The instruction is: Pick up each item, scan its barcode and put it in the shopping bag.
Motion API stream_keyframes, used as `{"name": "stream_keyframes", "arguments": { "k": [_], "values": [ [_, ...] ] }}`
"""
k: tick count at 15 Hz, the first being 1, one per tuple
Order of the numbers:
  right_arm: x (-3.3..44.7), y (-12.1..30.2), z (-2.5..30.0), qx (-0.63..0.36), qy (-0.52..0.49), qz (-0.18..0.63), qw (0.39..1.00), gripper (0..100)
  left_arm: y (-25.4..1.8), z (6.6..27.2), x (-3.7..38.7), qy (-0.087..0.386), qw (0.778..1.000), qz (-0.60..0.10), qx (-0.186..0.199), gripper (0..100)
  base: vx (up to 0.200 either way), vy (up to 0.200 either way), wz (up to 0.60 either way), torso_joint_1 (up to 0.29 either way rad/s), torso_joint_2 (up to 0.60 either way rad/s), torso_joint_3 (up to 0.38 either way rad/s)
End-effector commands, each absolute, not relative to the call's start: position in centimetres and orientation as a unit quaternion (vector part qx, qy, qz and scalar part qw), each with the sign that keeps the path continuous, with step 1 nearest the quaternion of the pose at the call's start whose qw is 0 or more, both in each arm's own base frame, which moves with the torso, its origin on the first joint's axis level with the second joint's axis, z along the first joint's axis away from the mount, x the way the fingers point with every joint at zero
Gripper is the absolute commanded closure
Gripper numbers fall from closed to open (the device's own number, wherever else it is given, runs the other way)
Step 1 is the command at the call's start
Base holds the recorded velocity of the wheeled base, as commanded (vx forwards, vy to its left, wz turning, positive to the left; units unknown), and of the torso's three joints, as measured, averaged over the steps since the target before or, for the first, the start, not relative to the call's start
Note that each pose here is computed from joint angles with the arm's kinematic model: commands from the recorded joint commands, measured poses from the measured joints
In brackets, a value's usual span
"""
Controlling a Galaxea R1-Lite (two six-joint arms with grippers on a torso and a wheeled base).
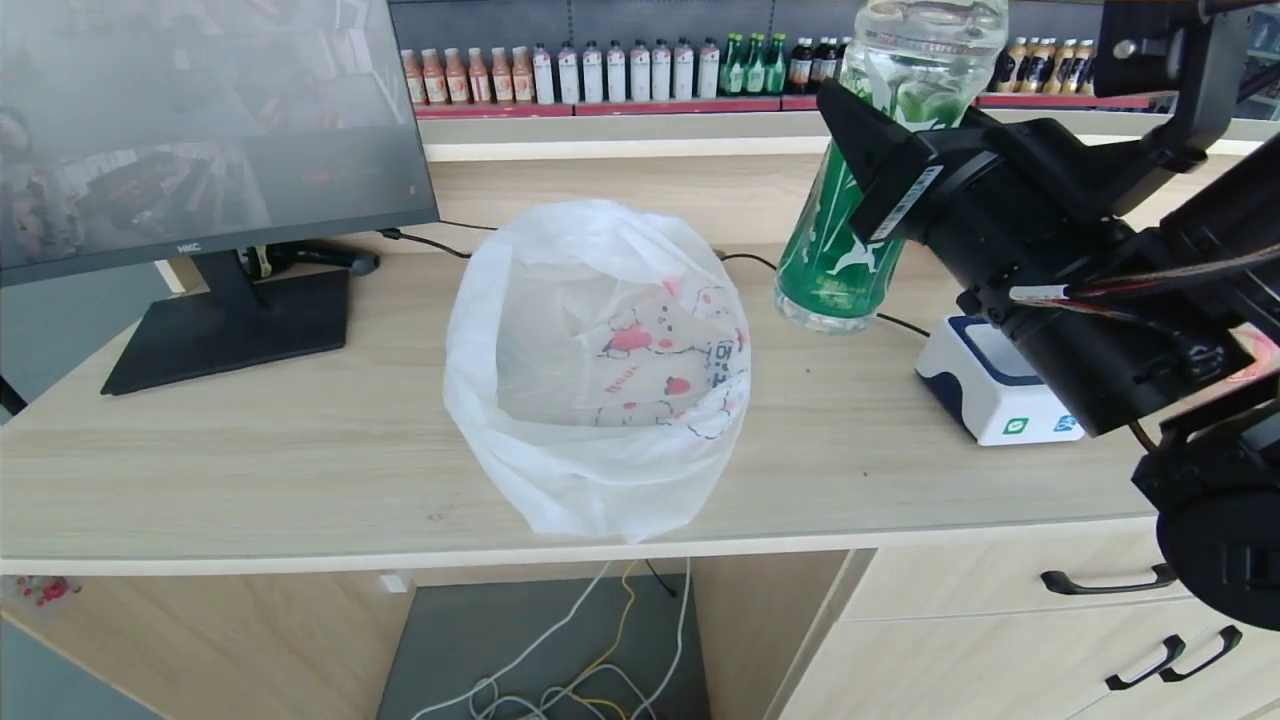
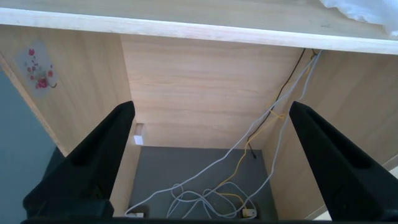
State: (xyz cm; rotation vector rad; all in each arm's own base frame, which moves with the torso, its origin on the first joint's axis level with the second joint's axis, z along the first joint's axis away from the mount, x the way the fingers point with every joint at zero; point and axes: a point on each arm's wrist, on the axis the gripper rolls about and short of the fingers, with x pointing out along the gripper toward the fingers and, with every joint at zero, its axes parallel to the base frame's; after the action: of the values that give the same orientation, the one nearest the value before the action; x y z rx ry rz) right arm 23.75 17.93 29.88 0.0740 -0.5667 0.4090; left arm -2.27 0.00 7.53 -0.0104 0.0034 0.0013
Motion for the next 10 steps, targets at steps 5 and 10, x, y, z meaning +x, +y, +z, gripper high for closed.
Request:
{"name": "stream_keyframes", "arguments": {
  "k": [5,10],
  "values": [
    [23.6,19.9,29.1,0.009,-0.272,0.218,0.937,100,0.0,7.5,-2.3,0.002,1.000,0.001,-0.001,0,0.000,0.040,0.00,0.000,0.00,0.000],
    [25.0,25.4,28.8,0.026,-0.271,0.237,0.932,100,0.0,7.5,-2.3,0.002,1.000,0.000,-0.001,0,0.000,0.000,0.00,0.000,0.00,0.000]
  ]
}}
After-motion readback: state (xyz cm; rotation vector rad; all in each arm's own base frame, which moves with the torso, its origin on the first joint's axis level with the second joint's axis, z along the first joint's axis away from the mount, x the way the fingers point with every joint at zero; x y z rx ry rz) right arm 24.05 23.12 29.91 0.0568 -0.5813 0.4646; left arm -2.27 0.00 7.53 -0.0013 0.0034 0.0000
